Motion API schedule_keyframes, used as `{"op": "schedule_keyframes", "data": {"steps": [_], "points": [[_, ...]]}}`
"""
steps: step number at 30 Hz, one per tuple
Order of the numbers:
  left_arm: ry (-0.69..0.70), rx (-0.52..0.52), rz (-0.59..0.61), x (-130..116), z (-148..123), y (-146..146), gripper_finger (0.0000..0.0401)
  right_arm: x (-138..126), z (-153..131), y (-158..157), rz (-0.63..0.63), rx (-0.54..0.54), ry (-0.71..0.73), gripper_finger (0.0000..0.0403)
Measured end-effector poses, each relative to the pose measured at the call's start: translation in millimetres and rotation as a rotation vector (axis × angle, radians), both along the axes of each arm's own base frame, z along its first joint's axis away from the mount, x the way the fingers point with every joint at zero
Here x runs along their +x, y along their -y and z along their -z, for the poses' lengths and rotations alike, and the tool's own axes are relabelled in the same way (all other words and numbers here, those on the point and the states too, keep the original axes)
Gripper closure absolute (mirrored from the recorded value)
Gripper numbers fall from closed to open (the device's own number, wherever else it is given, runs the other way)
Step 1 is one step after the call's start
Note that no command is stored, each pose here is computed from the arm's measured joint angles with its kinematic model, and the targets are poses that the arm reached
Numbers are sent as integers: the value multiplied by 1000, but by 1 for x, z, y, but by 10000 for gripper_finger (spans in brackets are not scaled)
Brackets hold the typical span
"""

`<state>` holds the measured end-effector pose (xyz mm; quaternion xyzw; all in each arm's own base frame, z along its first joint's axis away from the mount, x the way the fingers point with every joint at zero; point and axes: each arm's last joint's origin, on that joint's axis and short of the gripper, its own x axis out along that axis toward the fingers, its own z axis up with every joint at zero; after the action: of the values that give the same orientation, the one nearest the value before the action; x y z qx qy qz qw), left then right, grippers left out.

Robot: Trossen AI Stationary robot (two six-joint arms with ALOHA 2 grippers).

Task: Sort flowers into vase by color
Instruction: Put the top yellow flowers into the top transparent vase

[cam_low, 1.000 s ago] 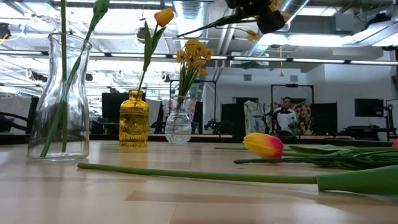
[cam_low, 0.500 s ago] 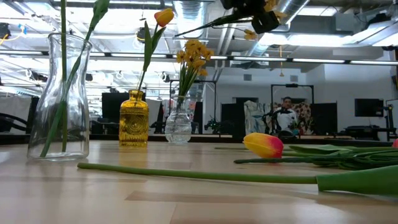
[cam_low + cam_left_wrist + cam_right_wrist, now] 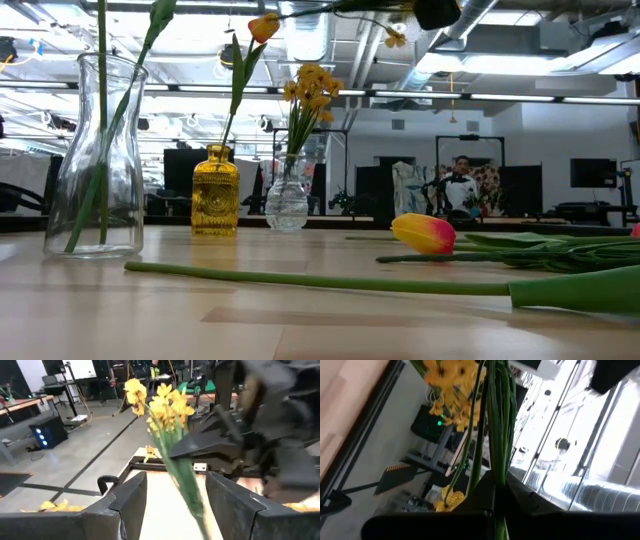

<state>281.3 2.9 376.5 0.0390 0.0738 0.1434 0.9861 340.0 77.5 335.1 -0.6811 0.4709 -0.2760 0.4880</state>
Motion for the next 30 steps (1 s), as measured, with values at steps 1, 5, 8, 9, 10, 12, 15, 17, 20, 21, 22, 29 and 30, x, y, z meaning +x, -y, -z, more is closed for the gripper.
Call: {"op": "schedule_keyframes", "data": {"steps": [1, 5, 8, 9, 10, 12, 15, 17, 20, 21, 22, 29, 30], "points": [[-4, 0, 0, 3, 2, 0, 209, -1, 0, -3, -11, 2, 0, 359], [-38, -25, 20, 15, 14, 1, 209, -2, 0, -12, -47, 11, -1, 359], [-51, -57, 68, 22, 18, 3, 209, -3, 0, -15, -63, 15, -3, 359], [-47, -65, 78, 24, 18, 3, 209, -3, 0, -16, -66, 15, -3, 359], [-50, -70, 87, 26, 19, 3, 209, -4, 0, -16, -67, 15, -3, 359], [-54, -84, 104, 31, 19, 4, 209, -4, 0, -17, -68, 15, -3, 359], [-60, -111, 109, 39, 19, 5, 209, -4, 0, -16, -68, 15, -3, 359], [-82, -128, 103, 45, 21, 5, 209, -4, 0, -16, -67, 15, -4, 359], [-125, -139, 95, 51, 26, 5, 209, -4, 0, -16, -68, 15, -4, 359], [-137, -140, 94, 52, 27, 5, 209, -4, 1, -16, -68, 15, -4, 359], [-145, -140, 93, 52, 27, 5, 209, -4, 0, -16, -68, 15, -4, 359], [-151, -153, 85, 52, 25, 4, 209, -4, 1, -16, -67, 15, -5, 359], [-151, -155, 85, 52, 25, 4, 209, -4, 1, -16, -67, 15, -5, 359]]}}
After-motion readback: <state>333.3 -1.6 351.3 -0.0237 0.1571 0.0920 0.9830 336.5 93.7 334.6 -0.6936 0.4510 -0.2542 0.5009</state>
